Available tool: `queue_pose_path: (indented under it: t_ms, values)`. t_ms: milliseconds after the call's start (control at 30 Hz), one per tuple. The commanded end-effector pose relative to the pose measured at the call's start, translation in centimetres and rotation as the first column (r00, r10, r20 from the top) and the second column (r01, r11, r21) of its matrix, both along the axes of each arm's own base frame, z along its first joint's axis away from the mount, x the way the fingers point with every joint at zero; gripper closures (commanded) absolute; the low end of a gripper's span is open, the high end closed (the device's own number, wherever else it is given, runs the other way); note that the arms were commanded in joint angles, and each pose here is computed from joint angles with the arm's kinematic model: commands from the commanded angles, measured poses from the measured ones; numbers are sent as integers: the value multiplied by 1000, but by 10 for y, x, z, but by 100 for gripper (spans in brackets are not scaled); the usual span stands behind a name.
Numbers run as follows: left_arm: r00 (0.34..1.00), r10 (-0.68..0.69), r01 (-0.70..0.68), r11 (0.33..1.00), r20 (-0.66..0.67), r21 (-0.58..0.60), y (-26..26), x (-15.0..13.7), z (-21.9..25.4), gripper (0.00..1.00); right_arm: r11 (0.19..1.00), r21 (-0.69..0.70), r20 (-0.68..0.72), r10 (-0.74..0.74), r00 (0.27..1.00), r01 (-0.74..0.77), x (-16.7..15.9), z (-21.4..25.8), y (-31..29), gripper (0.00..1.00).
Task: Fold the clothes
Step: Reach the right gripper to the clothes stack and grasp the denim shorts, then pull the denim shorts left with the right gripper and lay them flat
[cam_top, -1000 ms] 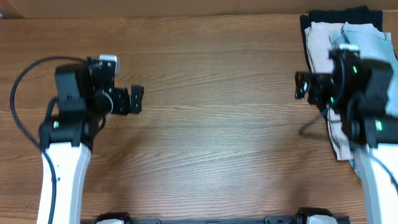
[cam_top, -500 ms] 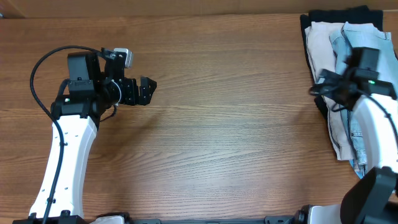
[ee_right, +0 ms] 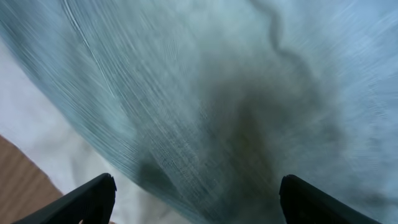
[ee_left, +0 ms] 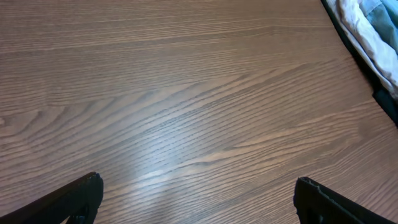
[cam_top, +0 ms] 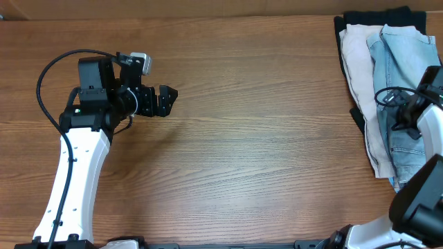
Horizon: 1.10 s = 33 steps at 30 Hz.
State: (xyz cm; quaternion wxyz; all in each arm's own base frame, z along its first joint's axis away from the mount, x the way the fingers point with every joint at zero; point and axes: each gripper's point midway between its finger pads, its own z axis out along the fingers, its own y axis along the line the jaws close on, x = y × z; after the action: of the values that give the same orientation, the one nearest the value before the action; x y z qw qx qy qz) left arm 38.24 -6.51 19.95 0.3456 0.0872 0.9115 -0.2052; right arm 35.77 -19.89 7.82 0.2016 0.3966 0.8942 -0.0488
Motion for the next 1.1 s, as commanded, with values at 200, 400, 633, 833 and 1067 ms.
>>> queue_pose_path:
  t_ms: [200, 400, 633, 833, 1067]
  values:
    - [1000, -15, 15, 1000, 18, -11, -4, 2, 9, 0, 1000, -3, -23, 13, 1000, -13, 5, -10, -4, 50]
    - [1000, -15, 15, 1000, 19, -11, -4, 2, 9, 0, 1000, -13, -18, -6, 1000, 6, 3, -9, -11, 83]
    - [1000, -15, 15, 1000, 19, -11, -4, 2, 9, 2, 1000, -13, 3, -1, 1000, 1, 8, -7, -11, 96]
    - [1000, -13, 13, 1000, 26, -11, -3, 2, 11, 4, 993, 72, 90, 89, 992, -96, 31, 16, 13, 96]
    - [999, 3, -3, 1000, 38, -4, 2, 4, 15, 3, 948, 59, 116, 306, 945, -314, 51, 110, 72, 96]
